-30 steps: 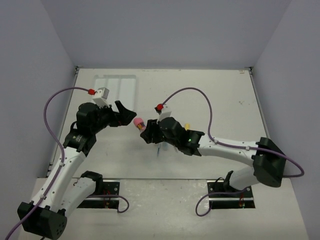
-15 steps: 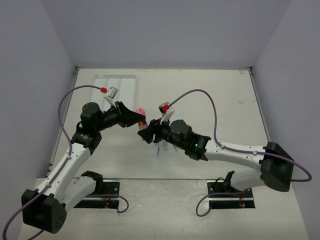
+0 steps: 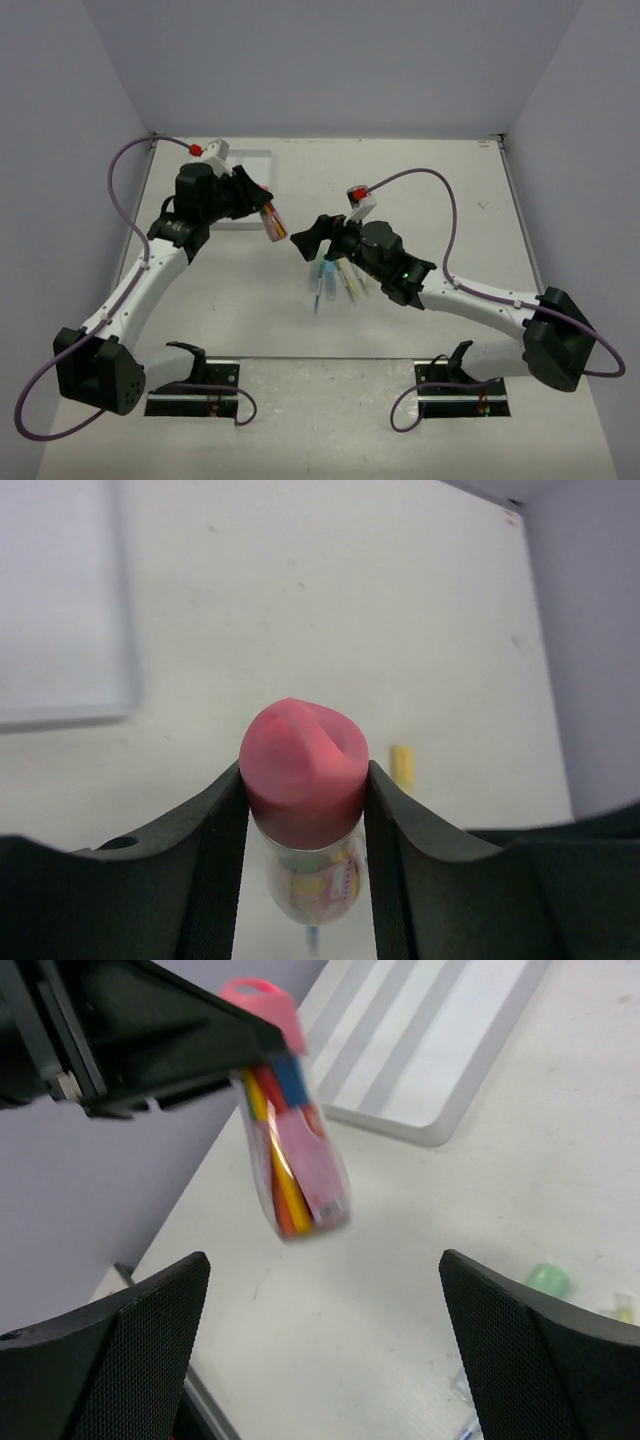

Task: Sort the stationery into containers
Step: Place the stationery in the storage box.

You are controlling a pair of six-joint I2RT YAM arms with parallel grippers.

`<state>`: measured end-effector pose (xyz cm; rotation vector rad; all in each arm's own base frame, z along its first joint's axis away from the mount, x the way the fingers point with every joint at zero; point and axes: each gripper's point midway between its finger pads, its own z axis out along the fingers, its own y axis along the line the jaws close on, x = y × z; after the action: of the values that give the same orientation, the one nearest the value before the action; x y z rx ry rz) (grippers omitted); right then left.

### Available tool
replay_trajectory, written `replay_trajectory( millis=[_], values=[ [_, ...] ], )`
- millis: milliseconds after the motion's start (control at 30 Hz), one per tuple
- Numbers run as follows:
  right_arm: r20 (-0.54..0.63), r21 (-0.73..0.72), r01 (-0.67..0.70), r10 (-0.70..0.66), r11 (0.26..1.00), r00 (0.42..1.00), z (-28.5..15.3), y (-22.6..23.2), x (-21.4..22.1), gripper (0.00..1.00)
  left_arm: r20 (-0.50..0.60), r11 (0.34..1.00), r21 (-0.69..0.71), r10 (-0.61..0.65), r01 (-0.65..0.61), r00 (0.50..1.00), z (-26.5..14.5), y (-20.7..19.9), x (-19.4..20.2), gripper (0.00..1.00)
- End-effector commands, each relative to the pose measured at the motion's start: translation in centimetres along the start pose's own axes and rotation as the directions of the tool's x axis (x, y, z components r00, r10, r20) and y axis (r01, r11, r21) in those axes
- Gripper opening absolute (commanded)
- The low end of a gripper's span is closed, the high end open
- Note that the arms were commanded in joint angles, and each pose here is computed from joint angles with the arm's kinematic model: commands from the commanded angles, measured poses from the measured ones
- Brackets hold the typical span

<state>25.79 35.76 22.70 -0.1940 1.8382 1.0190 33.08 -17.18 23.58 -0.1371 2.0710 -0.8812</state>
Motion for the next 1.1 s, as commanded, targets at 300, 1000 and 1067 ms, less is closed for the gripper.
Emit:
replay_trajectory(
  millis=[300, 1000, 1067],
  values=[
    [0.011, 0.184, 0.014, -0.016, 0.983, 1.000, -6.0, -4.9, -1.2, 0.99, -0.023, 0.415, -0.866, 0.523, -0.278, 0.852, -0.5, 18.2, -23.9, 0.00],
    [-0.071, 0.145, 0.024, -0.014, 0.989, 0.997, -5.8, -3.7, -0.5, 0.99, -0.294, 0.376, -0.814, 0.392, -0.443, 0.872, 8.4, 31.2, -16.7, 0.42],
    [-0.096, 0.174, 0.024, -0.007, 0.984, 0.995, -5.4, -4.0, -0.3, 0.99, -0.286, 0.389, -0.818, 0.365, -0.425, 0.886, 8.4, 31.2, -16.3, 0.74]
  ],
)
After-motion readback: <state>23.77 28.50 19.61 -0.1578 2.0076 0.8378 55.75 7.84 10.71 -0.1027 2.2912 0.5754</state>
